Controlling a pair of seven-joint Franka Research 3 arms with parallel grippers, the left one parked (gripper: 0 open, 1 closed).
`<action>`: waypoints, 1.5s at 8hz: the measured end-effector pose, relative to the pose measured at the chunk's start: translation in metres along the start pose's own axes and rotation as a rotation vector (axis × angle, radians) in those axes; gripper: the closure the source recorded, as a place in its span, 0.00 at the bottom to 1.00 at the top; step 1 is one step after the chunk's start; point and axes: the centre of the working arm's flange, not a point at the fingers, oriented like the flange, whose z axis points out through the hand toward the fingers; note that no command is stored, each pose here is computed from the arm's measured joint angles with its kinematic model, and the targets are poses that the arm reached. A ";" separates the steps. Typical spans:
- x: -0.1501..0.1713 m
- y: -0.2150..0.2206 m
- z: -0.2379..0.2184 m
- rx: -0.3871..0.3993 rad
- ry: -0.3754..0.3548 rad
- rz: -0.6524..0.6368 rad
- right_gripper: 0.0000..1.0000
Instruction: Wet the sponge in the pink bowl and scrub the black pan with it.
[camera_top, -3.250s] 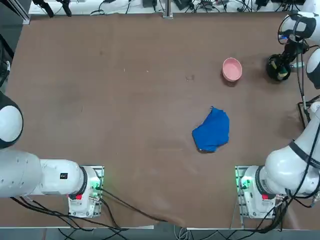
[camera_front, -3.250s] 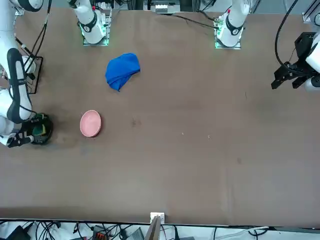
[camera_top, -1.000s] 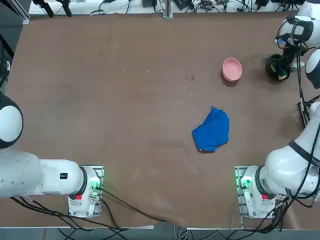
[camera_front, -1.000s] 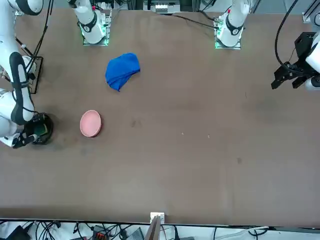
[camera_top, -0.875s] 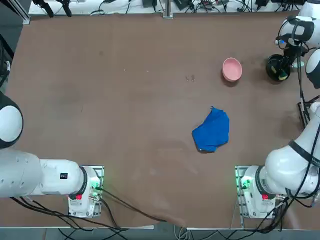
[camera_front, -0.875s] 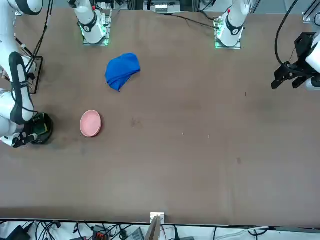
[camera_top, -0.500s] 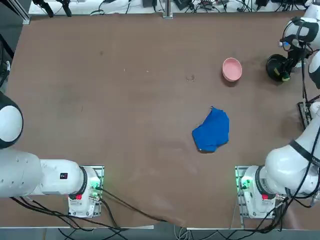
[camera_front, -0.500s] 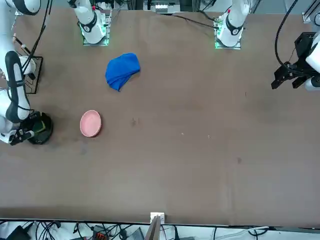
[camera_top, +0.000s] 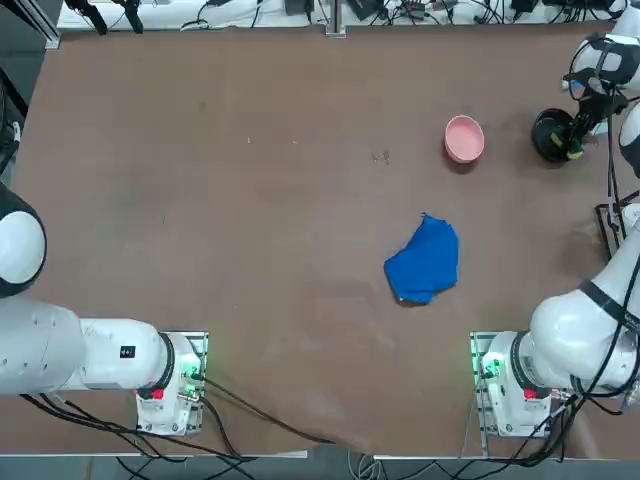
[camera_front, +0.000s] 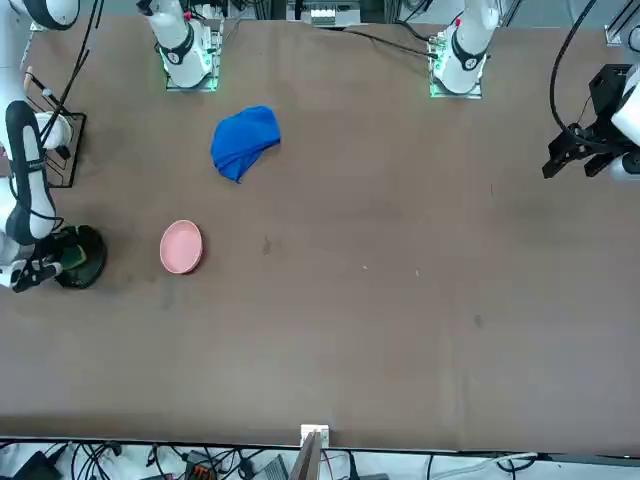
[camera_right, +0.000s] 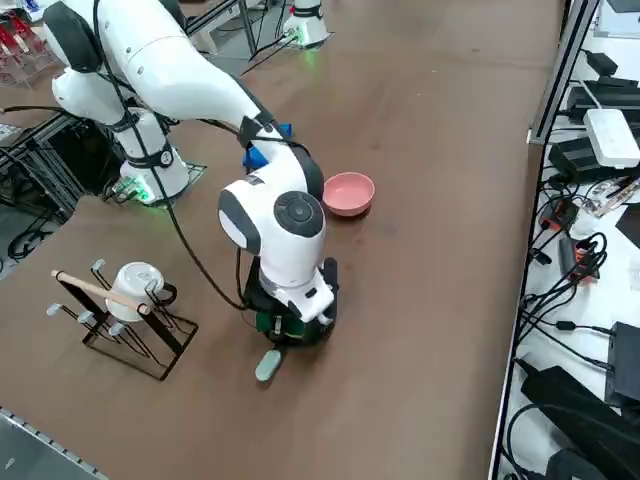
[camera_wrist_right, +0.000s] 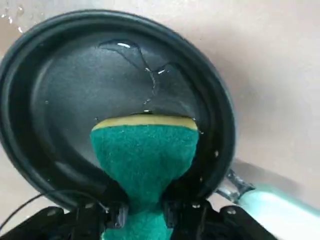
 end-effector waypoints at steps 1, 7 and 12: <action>0.003 -0.001 -0.002 -0.011 0.009 -0.005 0.62; 0.038 -0.039 -0.010 -0.012 -0.014 -0.075 0.62; 0.029 -0.046 -0.002 0.053 -0.099 -0.098 0.62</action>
